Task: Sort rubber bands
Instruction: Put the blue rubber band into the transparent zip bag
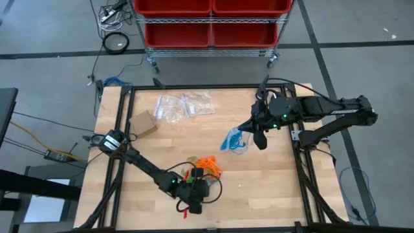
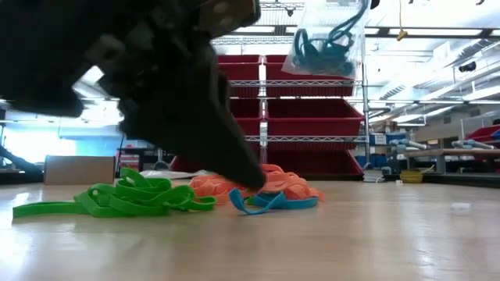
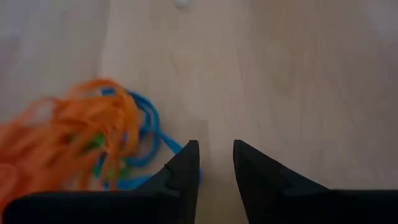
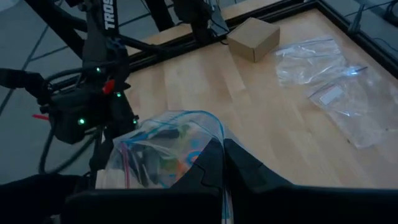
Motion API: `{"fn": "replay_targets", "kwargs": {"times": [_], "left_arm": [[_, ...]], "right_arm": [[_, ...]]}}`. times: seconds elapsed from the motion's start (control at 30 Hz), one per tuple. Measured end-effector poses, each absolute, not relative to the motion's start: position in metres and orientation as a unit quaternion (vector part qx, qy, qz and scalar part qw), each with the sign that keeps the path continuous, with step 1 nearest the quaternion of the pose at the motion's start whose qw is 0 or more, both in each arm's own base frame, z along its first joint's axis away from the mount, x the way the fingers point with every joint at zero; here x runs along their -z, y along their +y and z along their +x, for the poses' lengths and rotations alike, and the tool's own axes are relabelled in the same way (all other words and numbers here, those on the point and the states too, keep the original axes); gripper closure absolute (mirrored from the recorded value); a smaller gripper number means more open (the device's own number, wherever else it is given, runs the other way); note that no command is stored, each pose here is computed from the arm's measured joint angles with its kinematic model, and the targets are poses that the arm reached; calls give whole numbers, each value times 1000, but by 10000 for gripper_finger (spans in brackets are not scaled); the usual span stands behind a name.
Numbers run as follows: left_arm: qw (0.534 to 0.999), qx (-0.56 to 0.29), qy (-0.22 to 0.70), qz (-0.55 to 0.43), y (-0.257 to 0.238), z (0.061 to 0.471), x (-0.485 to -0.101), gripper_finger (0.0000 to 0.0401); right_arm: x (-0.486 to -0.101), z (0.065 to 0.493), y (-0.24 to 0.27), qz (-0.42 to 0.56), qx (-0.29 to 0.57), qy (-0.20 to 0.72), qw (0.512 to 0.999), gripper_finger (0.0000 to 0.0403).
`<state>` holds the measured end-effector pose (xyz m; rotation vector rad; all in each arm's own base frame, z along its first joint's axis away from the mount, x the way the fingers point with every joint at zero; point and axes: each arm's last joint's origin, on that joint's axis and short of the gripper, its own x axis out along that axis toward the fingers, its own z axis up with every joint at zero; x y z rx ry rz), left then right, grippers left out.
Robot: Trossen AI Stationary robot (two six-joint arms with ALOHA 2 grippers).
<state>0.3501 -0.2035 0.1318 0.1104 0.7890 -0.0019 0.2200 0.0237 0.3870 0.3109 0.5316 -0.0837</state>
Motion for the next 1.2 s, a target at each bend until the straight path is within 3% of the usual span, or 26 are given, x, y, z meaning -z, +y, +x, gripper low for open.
{"fn": "replay_targets", "kwargs": {"times": [0.17, 0.63, 0.9, 1.03, 1.2], "left_arm": [[911, 6, 408, 61, -202, 352, -115, 295], [898, -62, 424, 101, -190, 352, -113, 296], [869, -25, 494, 4, -176, 355, -109, 297], [863, -2, 505, -21, -172, 358, -109, 322], [862, 12, 507, -12, -176, 356, -109, 391]], "right_arm": [[-387, 220, 26, 153, 36, 262, 952, 403], [-381, 227, 30, 150, 38, 276, 948, 403], [-379, 231, 30, 148, 38, 279, 948, 403], [-379, 231, 30, 149, 38, 279, 948, 403], [-379, 230, 32, 148, 35, 279, 948, 403]]}}
